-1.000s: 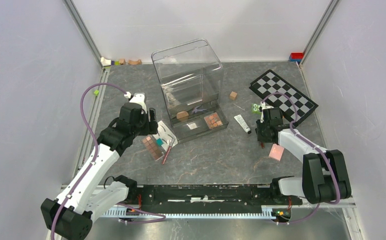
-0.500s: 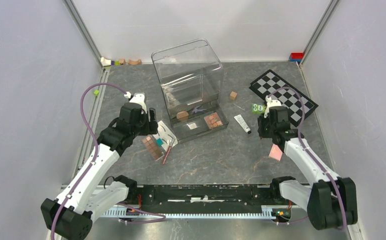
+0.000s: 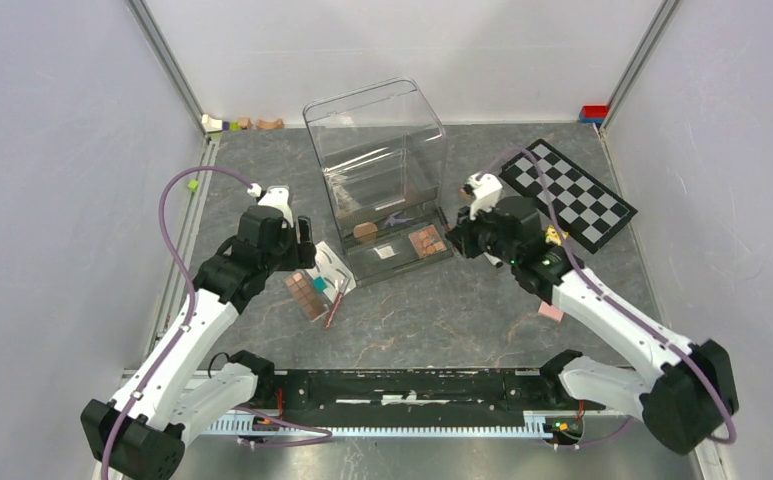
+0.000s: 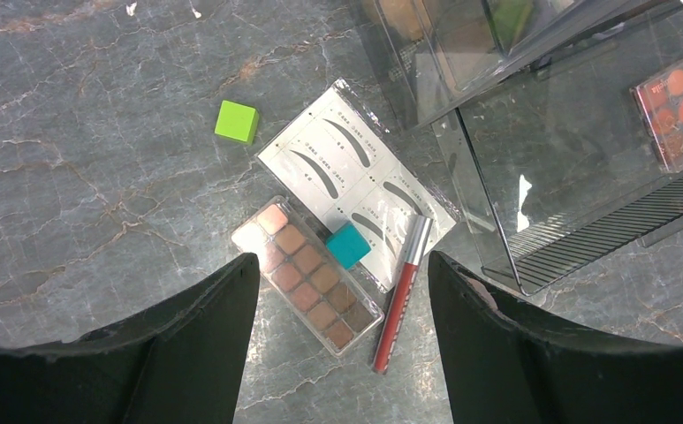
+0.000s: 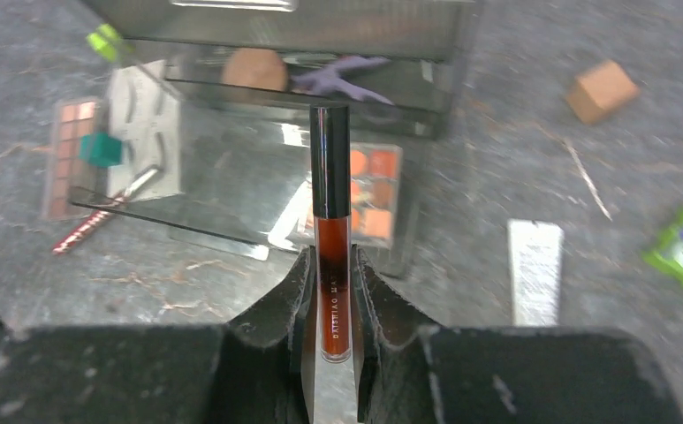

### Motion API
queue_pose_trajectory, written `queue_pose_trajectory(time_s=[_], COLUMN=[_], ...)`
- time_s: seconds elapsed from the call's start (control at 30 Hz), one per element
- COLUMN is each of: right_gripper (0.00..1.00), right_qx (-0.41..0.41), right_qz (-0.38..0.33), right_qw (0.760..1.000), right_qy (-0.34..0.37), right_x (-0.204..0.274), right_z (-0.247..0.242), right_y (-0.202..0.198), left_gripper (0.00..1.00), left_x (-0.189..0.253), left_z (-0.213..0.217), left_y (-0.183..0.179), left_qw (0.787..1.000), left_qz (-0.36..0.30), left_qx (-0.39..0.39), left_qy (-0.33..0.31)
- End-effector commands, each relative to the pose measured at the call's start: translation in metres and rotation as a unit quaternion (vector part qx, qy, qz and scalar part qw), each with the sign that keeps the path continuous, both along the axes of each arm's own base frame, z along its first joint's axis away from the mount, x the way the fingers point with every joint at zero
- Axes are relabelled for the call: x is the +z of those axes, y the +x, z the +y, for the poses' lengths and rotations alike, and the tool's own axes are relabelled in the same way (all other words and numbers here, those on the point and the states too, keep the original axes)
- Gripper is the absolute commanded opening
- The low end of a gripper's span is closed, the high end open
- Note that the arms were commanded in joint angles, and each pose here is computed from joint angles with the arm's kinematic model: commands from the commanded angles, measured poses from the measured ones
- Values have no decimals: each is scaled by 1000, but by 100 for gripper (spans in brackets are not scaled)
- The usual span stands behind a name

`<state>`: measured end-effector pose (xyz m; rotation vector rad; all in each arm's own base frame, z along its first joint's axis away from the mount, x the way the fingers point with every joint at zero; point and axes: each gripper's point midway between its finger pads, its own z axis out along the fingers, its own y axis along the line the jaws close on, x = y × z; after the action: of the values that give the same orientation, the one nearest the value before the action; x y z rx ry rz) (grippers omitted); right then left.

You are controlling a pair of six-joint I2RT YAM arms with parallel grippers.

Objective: Organize the makeup
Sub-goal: Pick up the lipstick at the center of the board, then place the lipstick in the drawer.

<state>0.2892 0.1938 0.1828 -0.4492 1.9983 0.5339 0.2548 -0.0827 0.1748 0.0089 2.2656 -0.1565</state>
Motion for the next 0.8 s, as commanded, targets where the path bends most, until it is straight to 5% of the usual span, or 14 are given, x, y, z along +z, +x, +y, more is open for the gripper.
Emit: queue_pose_trajectory(time_s=[0.0, 0.53, 0.77], right_gripper=[14, 18, 27], right_qx=[70, 232, 337], right_qz=[-62, -127, -146], right_qw=[996, 955, 897], right_qy=[13, -133, -247], right_x=[38, 9, -17], right_z=[51, 122, 130], right_y=[8, 1, 11], left_gripper=[77, 77, 77], left_x=[16, 19, 19], left_z=[4, 7, 8], left_y=[6, 5, 5], left_qw=[999, 999, 999], left_qz=[-35, -41, -41], left_qx=[-1, 6, 7], left_qy=[7, 9, 11])
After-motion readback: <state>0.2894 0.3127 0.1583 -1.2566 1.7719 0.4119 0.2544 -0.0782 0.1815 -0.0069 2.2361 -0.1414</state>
